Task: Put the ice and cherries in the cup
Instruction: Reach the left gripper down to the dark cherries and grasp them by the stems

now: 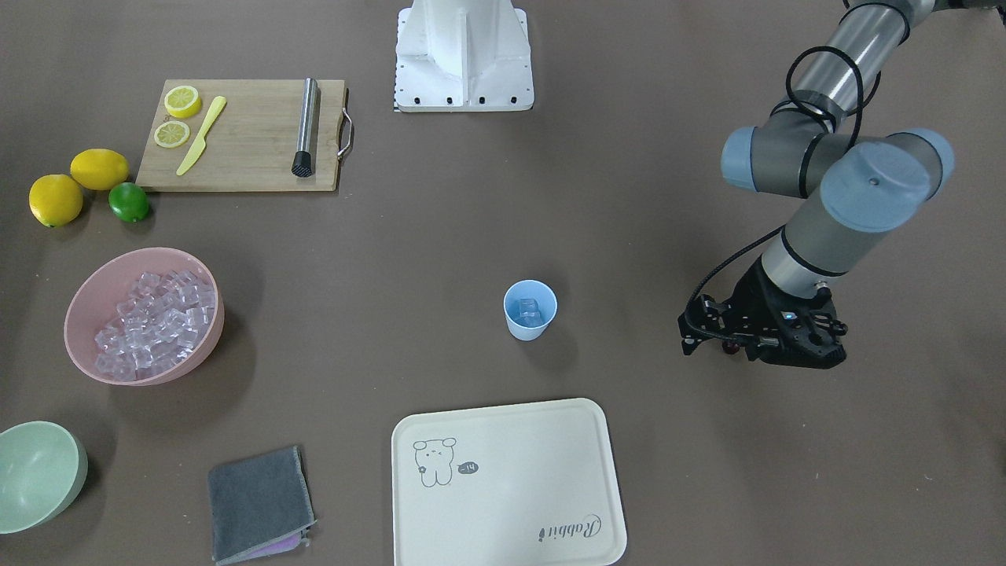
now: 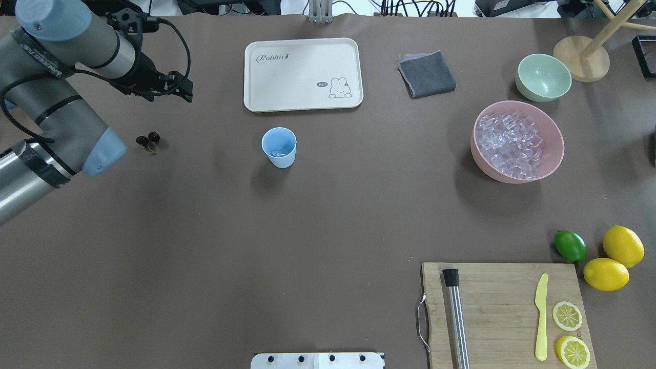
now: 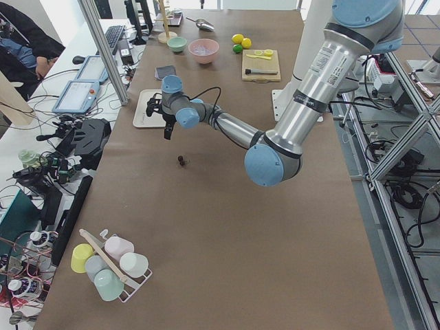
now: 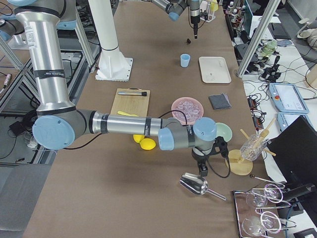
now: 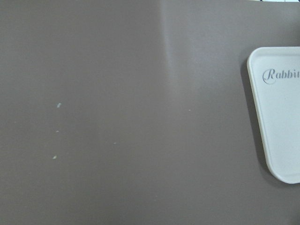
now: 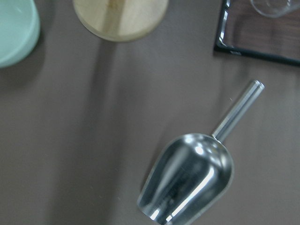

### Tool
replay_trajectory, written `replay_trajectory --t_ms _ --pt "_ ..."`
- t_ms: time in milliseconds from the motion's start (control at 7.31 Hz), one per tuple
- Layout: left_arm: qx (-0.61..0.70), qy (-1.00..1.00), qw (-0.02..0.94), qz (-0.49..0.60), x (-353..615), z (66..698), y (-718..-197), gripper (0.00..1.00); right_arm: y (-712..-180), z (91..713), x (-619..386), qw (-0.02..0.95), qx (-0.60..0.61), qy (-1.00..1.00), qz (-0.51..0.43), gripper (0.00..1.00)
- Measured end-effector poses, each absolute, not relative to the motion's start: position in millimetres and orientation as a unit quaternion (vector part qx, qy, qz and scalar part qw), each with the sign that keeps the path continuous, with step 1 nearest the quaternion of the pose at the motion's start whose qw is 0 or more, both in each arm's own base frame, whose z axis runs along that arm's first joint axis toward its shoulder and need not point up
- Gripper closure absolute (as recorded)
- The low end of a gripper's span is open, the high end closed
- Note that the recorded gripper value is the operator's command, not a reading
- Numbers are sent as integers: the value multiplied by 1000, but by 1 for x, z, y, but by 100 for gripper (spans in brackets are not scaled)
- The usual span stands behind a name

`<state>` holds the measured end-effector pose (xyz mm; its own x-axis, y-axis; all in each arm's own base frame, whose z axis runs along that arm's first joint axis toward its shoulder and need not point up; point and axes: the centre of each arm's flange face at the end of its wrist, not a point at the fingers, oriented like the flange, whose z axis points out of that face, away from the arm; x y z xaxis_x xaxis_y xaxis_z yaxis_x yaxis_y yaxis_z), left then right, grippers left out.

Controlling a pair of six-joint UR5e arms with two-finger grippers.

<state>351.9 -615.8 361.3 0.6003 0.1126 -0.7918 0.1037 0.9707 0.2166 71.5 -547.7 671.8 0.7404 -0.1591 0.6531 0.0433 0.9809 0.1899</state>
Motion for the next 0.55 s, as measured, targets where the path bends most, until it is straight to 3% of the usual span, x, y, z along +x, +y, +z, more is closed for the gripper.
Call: replay_trajectory --t_ms 547 --pt "121 411 901 64 361 421 -615 3 -488 682 104 923 81 -376 -19 1"
